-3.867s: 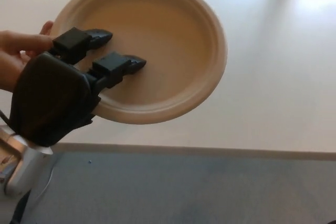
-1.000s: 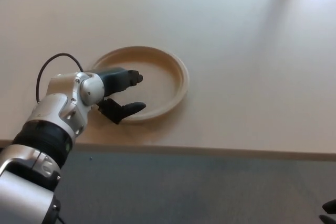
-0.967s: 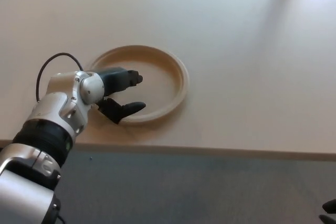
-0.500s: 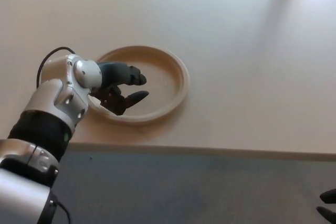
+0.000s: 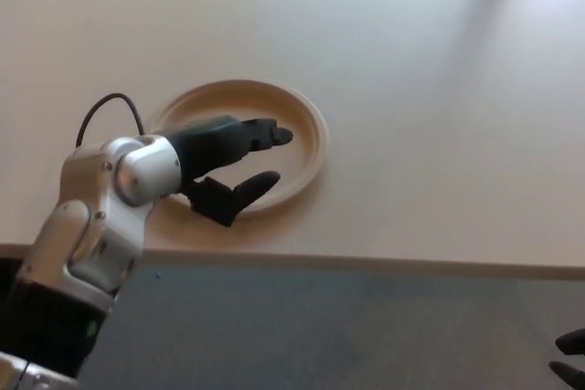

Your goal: A person passes a plate to the robot and the robot grabs it with its left hand and places it at the centre of the table infront of it

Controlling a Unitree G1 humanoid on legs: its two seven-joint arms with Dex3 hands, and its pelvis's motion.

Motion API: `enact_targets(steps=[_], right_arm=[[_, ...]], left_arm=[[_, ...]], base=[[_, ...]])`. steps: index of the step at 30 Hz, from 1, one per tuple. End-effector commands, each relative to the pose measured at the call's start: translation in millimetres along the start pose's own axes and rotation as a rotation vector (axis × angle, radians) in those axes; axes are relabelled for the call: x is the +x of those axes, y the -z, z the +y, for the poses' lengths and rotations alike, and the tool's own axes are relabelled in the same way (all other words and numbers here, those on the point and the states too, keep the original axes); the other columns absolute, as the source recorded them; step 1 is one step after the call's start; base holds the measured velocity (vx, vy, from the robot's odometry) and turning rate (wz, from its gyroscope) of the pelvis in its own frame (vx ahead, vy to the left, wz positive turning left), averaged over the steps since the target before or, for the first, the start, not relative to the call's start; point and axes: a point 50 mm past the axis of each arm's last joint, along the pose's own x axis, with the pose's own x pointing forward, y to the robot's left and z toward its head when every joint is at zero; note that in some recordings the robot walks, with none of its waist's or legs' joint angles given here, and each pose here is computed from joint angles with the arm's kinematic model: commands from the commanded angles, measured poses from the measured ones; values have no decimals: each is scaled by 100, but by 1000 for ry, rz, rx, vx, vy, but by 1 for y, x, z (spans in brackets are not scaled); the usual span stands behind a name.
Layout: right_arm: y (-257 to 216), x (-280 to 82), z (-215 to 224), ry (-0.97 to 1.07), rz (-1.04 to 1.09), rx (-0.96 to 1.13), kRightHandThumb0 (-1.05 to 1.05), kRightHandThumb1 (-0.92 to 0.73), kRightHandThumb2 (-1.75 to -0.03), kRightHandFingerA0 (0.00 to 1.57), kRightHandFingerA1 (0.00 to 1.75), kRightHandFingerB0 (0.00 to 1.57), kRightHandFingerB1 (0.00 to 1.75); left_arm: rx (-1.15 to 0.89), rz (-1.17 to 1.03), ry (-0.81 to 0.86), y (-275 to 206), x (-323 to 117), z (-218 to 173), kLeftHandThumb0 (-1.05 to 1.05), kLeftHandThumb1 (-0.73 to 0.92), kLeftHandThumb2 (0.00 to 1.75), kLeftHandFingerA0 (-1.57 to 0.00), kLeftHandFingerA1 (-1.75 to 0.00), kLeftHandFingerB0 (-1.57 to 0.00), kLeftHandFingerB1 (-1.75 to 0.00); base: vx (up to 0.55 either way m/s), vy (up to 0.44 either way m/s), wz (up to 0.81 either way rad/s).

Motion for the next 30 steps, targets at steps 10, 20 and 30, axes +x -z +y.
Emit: enact_targets(steps=[10,20,30], right_arm=[[19,-4,0,-9,69,22,-72,-69,-60,34,63,20,46],[17,-4,0,-9,75,20,-70,-71,-60,31,62,22,46],[7,-2,-6,6,42,53,-71,-69,-61,25,63,22,49]], left_arm=[[292,-333,-202,-43,-173,-106,-95,92,80,-27,-37,-15,-30],[351,-378,-59,-22,-153,-172,-88,91,75,-34,-36,-27,-31],[429,-352,-61,20,-113,-197,-82,83,83,-47,-43,-35,-37]], base=[[0,0,0],[0,0,0],[0,0,0]])
